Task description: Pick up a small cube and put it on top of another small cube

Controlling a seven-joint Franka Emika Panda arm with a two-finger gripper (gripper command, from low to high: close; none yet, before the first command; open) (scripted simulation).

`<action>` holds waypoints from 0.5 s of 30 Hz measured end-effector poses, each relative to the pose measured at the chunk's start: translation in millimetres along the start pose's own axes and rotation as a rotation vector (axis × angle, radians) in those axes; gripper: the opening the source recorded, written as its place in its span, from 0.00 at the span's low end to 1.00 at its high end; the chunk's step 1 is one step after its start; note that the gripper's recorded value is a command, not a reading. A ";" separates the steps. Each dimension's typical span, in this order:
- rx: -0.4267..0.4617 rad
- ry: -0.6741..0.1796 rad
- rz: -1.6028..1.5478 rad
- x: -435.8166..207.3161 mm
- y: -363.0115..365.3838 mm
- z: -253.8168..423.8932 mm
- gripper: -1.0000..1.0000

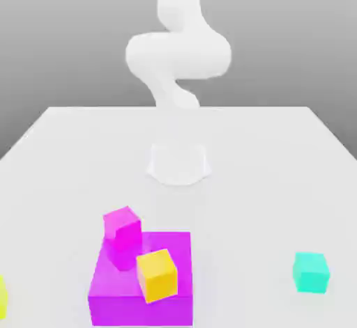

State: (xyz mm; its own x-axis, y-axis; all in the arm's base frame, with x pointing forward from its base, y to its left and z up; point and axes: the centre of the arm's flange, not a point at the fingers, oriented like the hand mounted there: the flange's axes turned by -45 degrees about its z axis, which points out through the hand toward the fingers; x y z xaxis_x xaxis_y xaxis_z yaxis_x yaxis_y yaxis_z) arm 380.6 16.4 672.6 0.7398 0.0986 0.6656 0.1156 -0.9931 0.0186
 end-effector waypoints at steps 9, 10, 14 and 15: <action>0.220 -0.233 -0.424 -40.9 -84.3 177.5 0.50; 0.241 -0.257 -0.472 -50.0 -95.5 194.7 0.50; 0.322 -0.348 -0.667 -95.0 -140.0 257.1 0.50; 0.340 -0.370 -0.716 -108.2 -150.6 271.1 0.50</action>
State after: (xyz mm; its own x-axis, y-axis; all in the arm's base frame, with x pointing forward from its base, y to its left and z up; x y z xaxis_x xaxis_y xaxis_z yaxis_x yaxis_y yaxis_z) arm 462.8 172.4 395.6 0.5748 0.7641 0.2929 0.7825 -0.6179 0.0764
